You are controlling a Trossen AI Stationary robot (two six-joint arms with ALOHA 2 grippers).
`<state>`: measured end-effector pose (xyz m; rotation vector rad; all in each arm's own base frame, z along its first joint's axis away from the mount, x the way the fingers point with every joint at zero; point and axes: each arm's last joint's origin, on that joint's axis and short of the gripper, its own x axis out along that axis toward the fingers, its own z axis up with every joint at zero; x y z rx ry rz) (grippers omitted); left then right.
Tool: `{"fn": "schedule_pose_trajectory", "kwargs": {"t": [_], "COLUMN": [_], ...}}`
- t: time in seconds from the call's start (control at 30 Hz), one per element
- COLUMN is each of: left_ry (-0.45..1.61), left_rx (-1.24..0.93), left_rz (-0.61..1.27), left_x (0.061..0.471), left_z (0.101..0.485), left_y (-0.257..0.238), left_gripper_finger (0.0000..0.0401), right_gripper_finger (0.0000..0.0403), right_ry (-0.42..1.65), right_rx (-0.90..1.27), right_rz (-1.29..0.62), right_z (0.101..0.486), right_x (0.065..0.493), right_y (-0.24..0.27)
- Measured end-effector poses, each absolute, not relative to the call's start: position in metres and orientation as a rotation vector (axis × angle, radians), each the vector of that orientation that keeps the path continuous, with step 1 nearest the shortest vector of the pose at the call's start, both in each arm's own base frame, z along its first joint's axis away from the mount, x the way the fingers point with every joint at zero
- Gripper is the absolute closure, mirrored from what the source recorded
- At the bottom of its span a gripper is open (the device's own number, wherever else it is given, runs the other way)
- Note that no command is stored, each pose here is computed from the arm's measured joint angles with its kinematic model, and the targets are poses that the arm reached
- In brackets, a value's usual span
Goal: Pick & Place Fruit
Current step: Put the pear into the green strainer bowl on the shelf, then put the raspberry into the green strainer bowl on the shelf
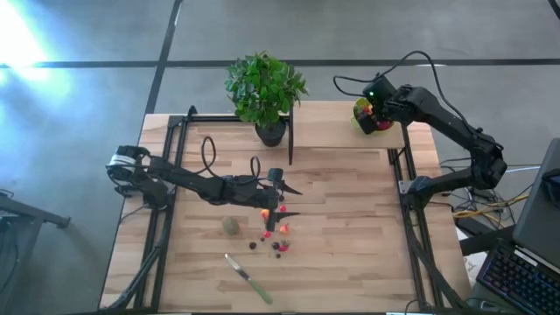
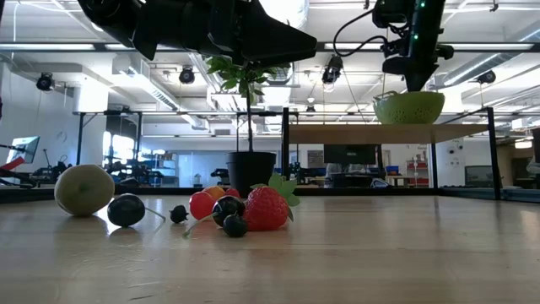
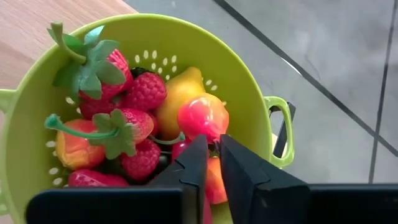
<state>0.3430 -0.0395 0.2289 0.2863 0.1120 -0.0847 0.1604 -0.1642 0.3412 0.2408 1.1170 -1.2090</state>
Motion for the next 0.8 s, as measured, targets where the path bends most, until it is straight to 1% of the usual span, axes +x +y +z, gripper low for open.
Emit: {"fn": "schedule_pose_trajectory", "kwargs": {"t": [0.23,0.43,0.57,0.67,0.8], "left_ry": [0.112,0.112,0.112,0.132,0.172], "left_rx": [0.286,0.286,0.286,0.292,0.322], "left_rz": [-0.085,-0.085,-0.089,-0.094,-0.119], "left_x": [0.343,0.343,0.343,0.343,0.341], "left_z": [0.229,0.229,0.229,0.227,0.223], "left_y": [-0.039,-0.039,-0.04,-0.04,-0.046], "left_gripper_finger": [0.0121,0.0121,0.0121,0.0121,0.0121], "right_gripper_finger": [0.0302,0.0275,0.0279,0.0296,0.0326], "right_ry": [1.099,0.994,0.92,0.889,0.847], "right_rx": [0.23,0.263,0.321,0.331,0.287], "right_rz": [-1.207,-1.159,-1.025,-0.923,-0.831], "right_z": [0.347,0.37,0.383,0.388,0.393], "right_x": [0.161,0.159,0.162,0.166,0.176], "right_y": [-0.164,-0.16,-0.151,-0.141,-0.124]}}
